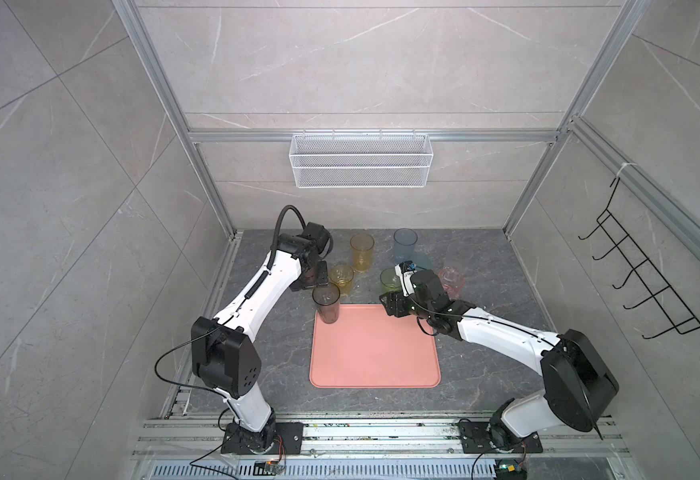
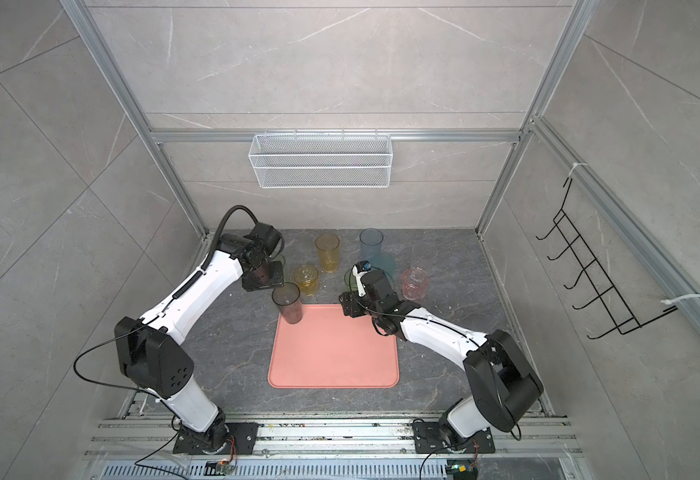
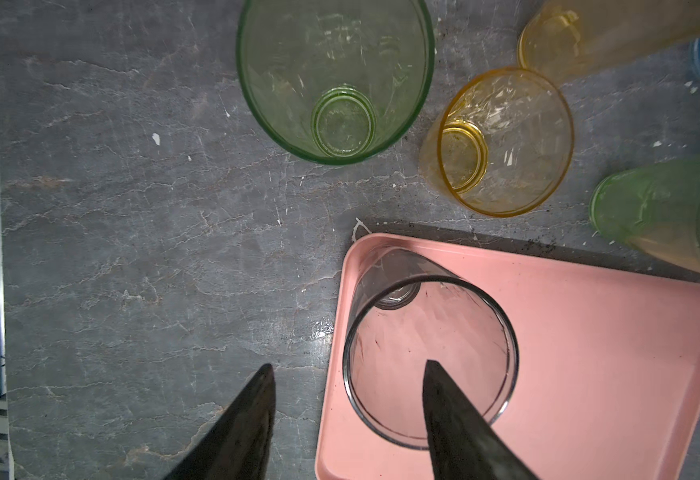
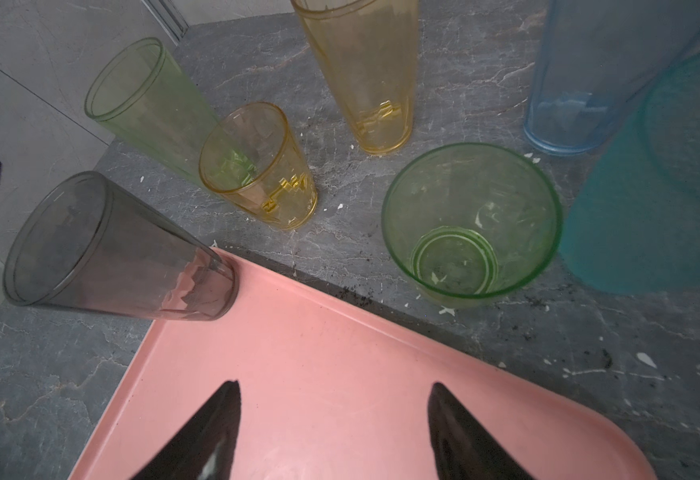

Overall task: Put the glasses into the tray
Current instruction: 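Lower the dark grey glass onto the tray's far corner and open the left gripper, then move the left gripper to the tall green glass and close on its rim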

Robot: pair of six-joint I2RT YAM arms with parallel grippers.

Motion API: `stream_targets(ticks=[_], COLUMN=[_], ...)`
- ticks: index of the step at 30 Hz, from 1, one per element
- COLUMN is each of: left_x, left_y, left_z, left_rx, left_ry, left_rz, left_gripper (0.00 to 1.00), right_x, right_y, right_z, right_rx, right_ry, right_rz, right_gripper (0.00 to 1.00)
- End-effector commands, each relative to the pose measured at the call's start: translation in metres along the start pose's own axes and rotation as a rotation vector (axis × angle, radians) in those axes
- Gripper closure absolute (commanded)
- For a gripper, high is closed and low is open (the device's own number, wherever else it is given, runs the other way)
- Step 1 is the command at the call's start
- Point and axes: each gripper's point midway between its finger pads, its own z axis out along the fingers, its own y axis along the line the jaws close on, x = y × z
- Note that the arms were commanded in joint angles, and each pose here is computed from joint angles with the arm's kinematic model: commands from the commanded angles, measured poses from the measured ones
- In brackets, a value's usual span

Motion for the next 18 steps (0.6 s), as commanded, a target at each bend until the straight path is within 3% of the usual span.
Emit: stream_targets(ticks=[1, 10, 18], left_x=[-0.016, -0.04, -0.059], left_y=[0.016, 0.025, 0.034], left_z=[-0.032, -0.04, -0.019], left_rx=[-0.012, -0.011, -0.006], left_ry=[-0.084, -0.139, -0.13], left_rz=[-0.023, -0.061, -0.11], left_gripper=[0.38, 0.33, 0.32], right_x=[-0.008, -0.011, -0.014], right_y=[0.009, -0.005, -0.014], right_z=[-0.01, -0.018, -0.023], right_rx=[-0.03, 0.046, 0.099], right_ry=[-0.042, -0.072, -0.094], right_rz=[-0.034, -0.039, -0.031], right_gripper=[0.24, 0.14, 0.01])
